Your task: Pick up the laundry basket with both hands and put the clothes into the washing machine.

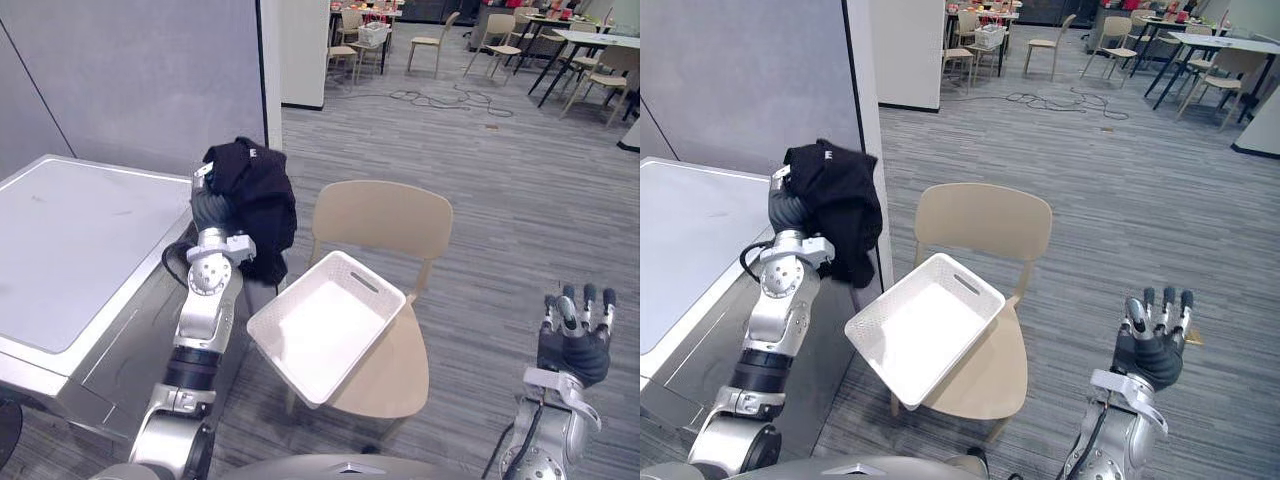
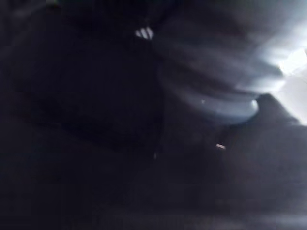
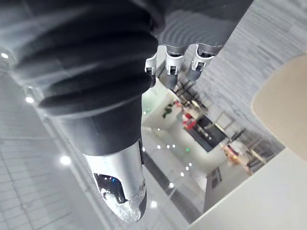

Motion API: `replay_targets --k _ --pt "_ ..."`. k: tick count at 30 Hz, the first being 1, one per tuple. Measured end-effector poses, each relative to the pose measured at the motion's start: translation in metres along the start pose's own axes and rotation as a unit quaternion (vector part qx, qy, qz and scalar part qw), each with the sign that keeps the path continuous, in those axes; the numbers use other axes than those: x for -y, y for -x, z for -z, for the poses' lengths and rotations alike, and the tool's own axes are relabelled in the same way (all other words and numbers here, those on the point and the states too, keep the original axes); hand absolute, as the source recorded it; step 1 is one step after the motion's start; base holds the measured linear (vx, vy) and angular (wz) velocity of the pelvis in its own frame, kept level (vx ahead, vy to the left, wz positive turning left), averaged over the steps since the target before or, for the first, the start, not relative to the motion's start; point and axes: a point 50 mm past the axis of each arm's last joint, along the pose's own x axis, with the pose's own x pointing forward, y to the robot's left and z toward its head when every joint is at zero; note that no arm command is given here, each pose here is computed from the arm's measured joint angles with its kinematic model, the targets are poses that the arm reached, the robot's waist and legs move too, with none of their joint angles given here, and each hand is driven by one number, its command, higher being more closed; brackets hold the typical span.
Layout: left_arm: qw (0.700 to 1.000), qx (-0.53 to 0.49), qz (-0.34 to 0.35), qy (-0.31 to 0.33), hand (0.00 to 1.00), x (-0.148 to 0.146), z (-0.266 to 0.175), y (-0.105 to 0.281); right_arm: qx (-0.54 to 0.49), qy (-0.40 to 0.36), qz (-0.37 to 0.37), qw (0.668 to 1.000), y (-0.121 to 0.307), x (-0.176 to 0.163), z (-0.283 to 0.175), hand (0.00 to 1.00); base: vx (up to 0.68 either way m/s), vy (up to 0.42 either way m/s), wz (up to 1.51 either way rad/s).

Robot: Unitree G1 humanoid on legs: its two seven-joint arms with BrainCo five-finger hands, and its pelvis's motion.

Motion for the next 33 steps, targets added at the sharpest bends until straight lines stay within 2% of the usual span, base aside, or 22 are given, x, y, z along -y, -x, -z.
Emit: replay_targets --k 6,10,16,18,20,21,23,25,29,33 --pt "1.0 -0.019 -0.006 0.009 1.0 -0.012 0.009 0.021 -0.013 0.009 0.035 0.999 0.005 0.016 0.007 0.0 0.0 0.0 0.0" --pt "0.998 -0.065 0.006 0.014 1.0 -0.02 0.027 0.051 -0.064 0.011 0.088 0.994 0.02 0.039 0.028 0.0 0.0 0.0 0.0" --pt "0.984 -0.172 0.041 0.021 1.0 -0.027 0.061 0.107 -0.193 0.034 0.207 0.959 0.069 0.096 0.07 0.0 0.0 -0.003 0.01" --pt "0.975 -0.216 0.051 0.023 1.0 -0.03 0.074 0.131 -0.238 0.043 0.253 0.937 0.092 0.117 0.081 0.0 0.0 0.0 0.0" --pt "0.954 -0.294 0.053 0.022 1.0 -0.037 0.097 0.163 -0.299 0.054 0.324 0.896 0.128 0.143 0.094 0.0 -0.01 -0.014 0.09" --pt "0.948 -0.315 0.05 0.019 1.0 -0.041 0.104 0.171 -0.312 0.055 0.342 0.885 0.137 0.149 0.096 0.0 0.0 -0.015 0.21" --pt "0.92 -0.388 0.033 0.03 1.0 -0.05 0.123 0.2 -0.354 0.057 0.403 0.842 0.172 0.167 0.1 0.0 0.01 -0.014 0.17" --pt "0.909 -0.416 0.022 0.031 1.0 -0.056 0.127 0.215 -0.377 0.054 0.44 0.813 0.195 0.178 0.101 0.0 0.02 -0.006 0.11" --pt "0.897 -0.441 0.006 0.036 1.0 -0.066 0.132 0.227 -0.423 0.065 0.527 0.734 0.246 0.194 0.097 0.0 0.02 -0.002 0.06" --pt "0.896 -0.443 0.005 0.03 1.0 -0.074 0.132 0.228 -0.462 0.087 0.529 0.707 0.257 0.195 0.097 0.0 0.01 0.0 0.01"
